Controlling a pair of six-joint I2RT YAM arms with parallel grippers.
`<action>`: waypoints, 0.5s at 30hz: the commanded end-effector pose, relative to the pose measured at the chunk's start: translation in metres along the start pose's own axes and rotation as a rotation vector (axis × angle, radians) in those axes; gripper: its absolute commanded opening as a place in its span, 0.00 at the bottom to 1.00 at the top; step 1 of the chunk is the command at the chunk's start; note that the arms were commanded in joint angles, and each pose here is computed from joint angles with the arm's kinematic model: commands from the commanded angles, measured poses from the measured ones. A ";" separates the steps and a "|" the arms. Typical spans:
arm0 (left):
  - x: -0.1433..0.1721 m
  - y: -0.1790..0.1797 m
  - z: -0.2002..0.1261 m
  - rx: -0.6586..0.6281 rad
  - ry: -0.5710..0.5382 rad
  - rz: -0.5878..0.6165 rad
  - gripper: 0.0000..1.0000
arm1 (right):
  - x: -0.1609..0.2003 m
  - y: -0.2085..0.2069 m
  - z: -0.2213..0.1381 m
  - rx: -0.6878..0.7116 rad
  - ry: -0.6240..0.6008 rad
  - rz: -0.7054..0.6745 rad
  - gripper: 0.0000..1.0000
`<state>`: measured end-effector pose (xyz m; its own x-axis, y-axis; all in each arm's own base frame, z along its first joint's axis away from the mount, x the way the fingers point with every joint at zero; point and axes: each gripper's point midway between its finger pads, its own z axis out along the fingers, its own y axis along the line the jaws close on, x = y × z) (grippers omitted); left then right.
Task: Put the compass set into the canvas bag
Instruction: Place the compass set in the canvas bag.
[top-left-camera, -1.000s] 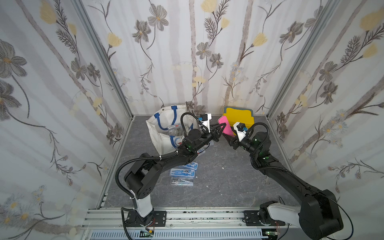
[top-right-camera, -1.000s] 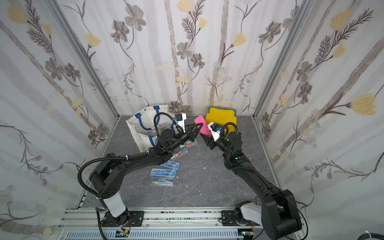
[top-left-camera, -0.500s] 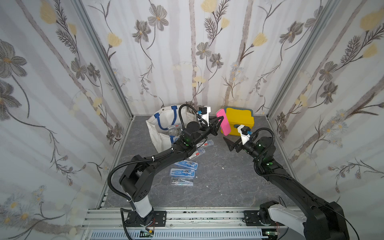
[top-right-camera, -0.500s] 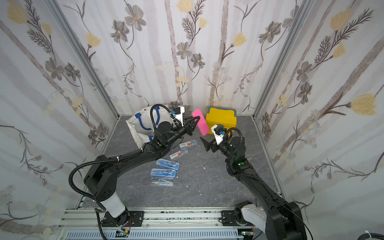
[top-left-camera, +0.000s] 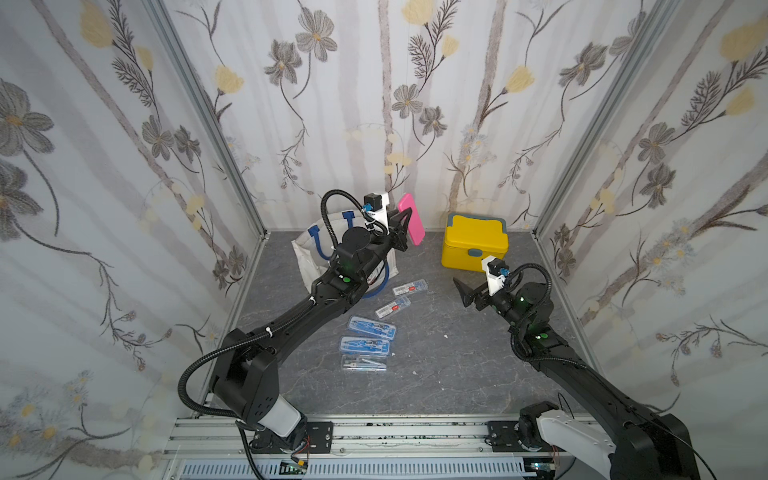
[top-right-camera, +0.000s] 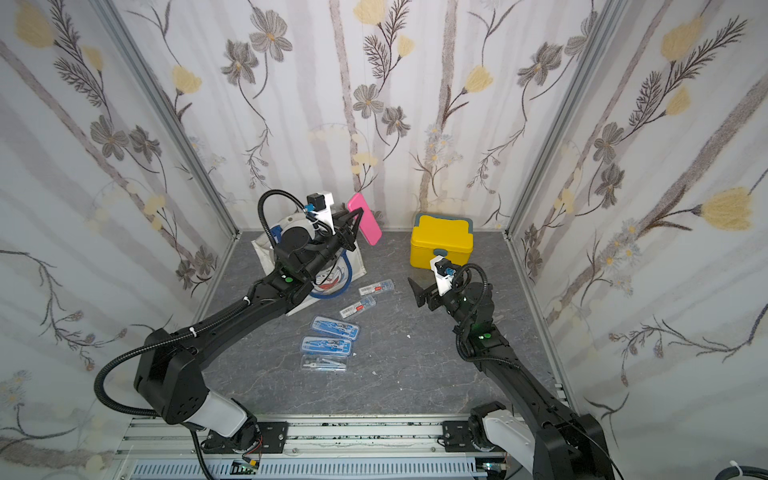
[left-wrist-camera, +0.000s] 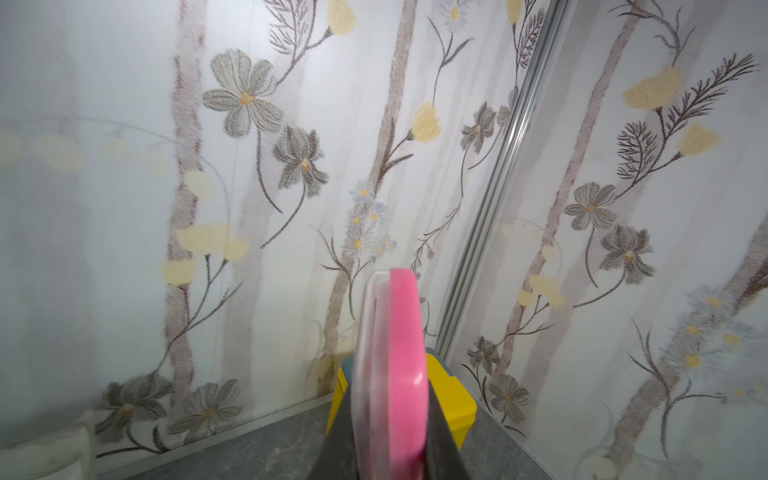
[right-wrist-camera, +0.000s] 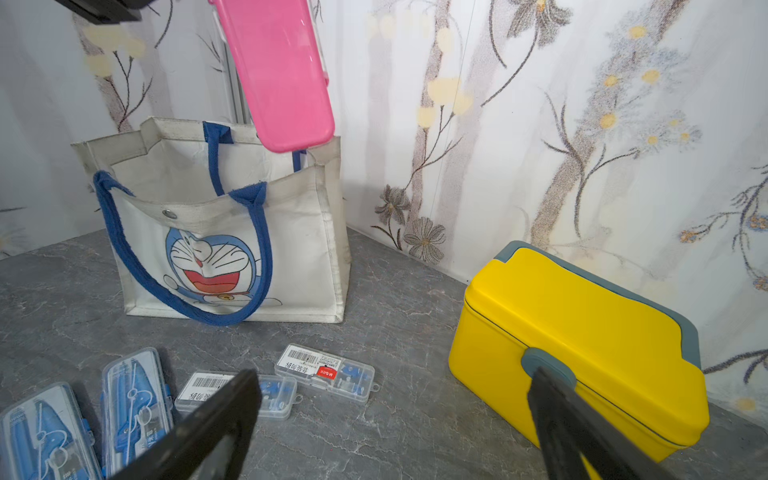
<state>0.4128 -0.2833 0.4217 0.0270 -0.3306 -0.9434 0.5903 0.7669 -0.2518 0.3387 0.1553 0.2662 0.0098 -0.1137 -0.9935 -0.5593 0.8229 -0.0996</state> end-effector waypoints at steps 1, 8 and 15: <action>-0.025 0.023 -0.010 -0.122 -0.030 0.123 0.13 | -0.004 -0.002 0.001 0.010 -0.025 0.009 0.99; -0.014 0.108 -0.038 -0.486 0.101 0.239 0.15 | 0.005 -0.004 0.005 0.018 0.011 0.039 1.00; 0.044 0.166 -0.051 -0.658 0.295 0.250 0.15 | 0.008 -0.013 0.011 0.057 0.060 0.108 0.99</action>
<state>0.4662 -0.1571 0.3557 -0.0885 -0.0466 -0.9950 0.0641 0.9966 -0.0523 0.3513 0.1511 0.2554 -0.0750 -0.0888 -0.9932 -0.5240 0.8510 -0.0365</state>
